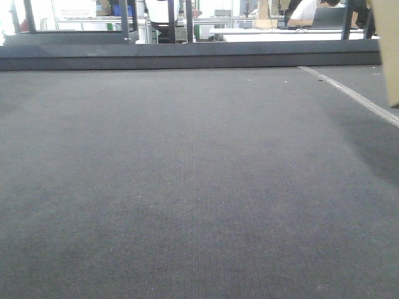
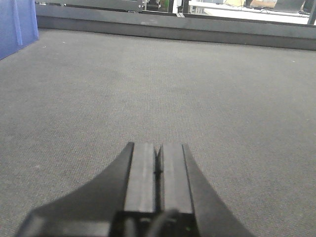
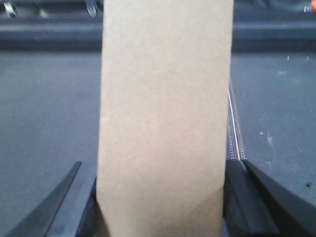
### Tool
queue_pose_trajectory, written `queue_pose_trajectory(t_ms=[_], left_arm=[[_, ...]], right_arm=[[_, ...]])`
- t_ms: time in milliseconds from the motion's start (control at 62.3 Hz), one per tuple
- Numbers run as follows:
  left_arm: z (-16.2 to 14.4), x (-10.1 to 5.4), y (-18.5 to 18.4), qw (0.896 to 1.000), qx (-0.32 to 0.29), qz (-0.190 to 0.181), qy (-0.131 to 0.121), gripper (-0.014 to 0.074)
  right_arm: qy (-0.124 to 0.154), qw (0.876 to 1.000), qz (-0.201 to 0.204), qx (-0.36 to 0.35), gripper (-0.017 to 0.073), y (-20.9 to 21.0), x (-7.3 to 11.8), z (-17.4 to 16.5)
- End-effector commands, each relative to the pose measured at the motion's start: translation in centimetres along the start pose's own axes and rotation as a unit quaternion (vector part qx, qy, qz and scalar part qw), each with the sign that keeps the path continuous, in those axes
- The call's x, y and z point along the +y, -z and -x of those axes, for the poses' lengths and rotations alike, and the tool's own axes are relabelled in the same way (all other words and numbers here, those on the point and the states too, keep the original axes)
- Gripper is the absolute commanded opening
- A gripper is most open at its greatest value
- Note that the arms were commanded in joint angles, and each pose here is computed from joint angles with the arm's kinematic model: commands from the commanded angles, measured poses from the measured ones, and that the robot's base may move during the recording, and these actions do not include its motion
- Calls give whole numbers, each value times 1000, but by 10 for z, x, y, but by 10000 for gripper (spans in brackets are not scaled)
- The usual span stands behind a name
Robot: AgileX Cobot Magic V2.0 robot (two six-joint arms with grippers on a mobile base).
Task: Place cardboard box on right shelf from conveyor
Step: 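Drive to the steel shelf rack holding the box in the right gripper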
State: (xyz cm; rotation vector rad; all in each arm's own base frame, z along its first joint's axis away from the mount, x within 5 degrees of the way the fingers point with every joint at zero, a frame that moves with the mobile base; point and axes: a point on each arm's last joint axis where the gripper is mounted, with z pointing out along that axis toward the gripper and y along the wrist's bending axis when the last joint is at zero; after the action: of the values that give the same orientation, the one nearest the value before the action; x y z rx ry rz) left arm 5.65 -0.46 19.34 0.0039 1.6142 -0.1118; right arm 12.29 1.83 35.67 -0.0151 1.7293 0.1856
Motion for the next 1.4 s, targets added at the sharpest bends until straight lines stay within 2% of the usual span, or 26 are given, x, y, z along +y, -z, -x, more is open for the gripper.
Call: queue_pose_trajectory(t_ms=[0,160,369,1380], left_arm=[[9,0,1,999,-47,1,5,-119],[9,0,1,999,-47,1,5,-119],[9,0,1,999,-47,1,5,-119],[9,0,1,999,-47,1,5,-119]], right_arm=[[7,995,16,-94,402,24,1,8],[5,989,21,-145,402,61,-4,-17],[3,982,26,-189,402,85,-7,-33],[3,981,26,-192,402,87,-7,-35]])
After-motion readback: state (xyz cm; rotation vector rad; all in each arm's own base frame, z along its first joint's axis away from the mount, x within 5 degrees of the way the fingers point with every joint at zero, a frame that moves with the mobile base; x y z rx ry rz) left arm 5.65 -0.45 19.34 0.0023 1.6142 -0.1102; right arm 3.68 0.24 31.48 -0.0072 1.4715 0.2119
